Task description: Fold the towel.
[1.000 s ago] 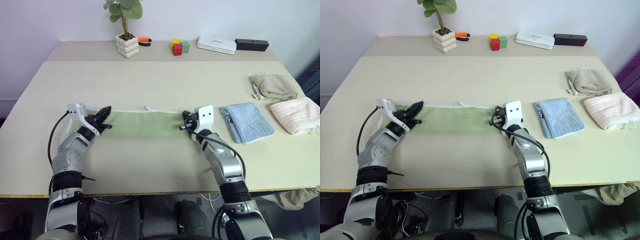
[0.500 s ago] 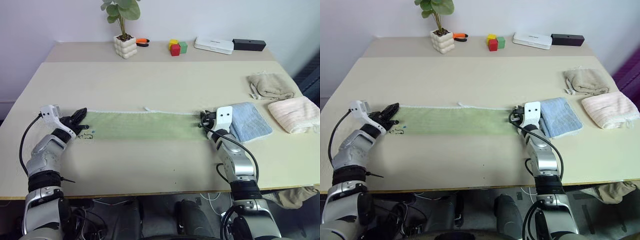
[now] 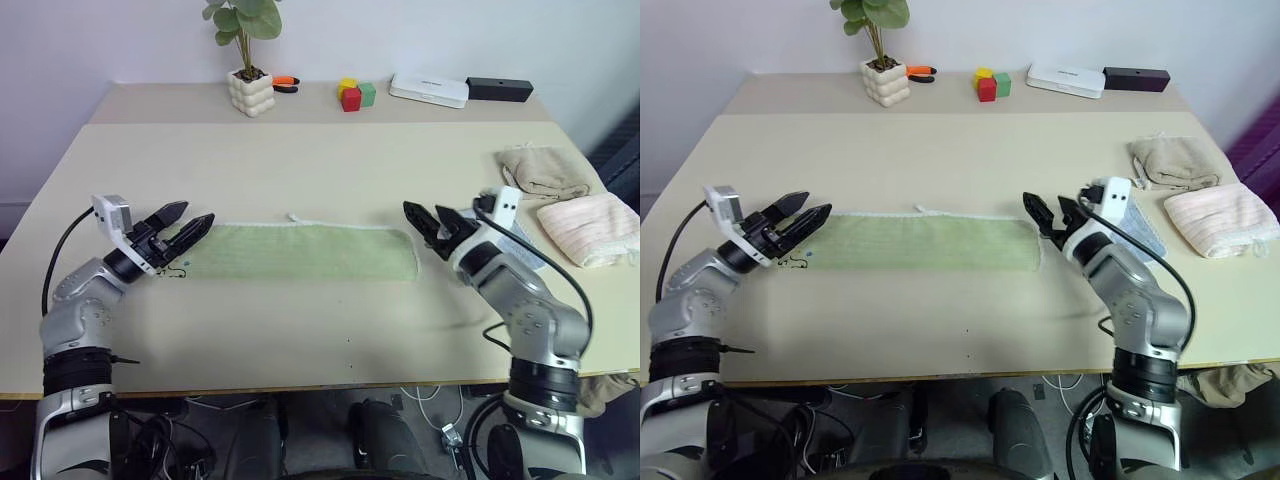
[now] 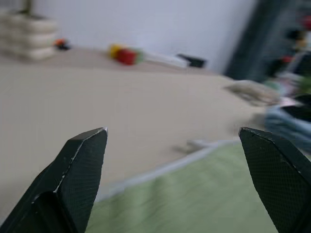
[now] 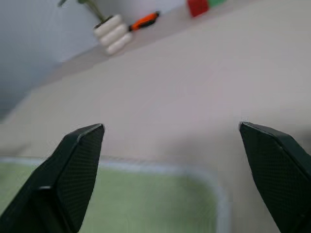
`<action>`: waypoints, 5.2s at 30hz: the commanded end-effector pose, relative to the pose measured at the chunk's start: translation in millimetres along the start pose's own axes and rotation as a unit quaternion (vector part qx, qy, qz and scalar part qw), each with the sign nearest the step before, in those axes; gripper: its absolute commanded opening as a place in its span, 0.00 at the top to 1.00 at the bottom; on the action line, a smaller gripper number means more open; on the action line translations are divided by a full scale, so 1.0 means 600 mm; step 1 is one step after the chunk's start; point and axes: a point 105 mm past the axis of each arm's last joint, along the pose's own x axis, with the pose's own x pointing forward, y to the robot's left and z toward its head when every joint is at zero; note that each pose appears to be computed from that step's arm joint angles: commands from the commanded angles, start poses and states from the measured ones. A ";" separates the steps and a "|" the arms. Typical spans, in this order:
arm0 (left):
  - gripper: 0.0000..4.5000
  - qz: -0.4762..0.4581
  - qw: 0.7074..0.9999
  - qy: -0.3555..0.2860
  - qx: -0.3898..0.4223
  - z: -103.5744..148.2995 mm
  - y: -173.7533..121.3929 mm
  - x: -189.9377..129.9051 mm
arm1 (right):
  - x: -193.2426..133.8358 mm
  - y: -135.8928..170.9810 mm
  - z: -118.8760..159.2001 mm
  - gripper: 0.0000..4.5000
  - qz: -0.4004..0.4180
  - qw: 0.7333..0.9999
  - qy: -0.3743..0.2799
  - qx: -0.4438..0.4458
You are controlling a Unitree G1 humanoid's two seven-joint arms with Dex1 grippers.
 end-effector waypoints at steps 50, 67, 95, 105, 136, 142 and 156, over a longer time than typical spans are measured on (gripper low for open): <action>0.00 -0.125 0.989 0.037 0.067 0.018 -0.044 -0.008 | 0.016 -0.018 -0.091 0.63 -0.083 0.965 0.042 0.246; 0.00 -0.115 0.990 0.035 0.075 0.019 -0.036 -0.007 | -0.010 -0.032 0.007 0.99 -0.056 0.996 0.066 0.001; 0.00 -0.118 0.989 0.062 0.068 0.022 -0.046 -0.042 | 0.125 0.205 -0.090 0.99 0.193 0.958 0.155 -0.144; 0.00 -0.100 0.990 0.071 0.069 0.022 -0.049 -0.056 | 0.146 0.238 -0.155 0.99 0.231 0.944 0.189 -0.139; 0.00 -0.102 0.990 0.063 0.070 0.014 -0.045 -0.031 | 0.125 0.263 -0.083 0.06 0.308 0.931 0.098 -0.169; 0.00 -0.107 0.990 0.059 0.067 0.009 -0.049 -0.023 | 0.161 0.230 -0.068 0.66 0.248 0.939 0.049 -0.232; 0.00 -0.101 0.990 0.065 0.070 0.013 -0.051 -0.032 | 0.197 0.159 -0.187 0.99 0.202 0.911 0.083 -0.350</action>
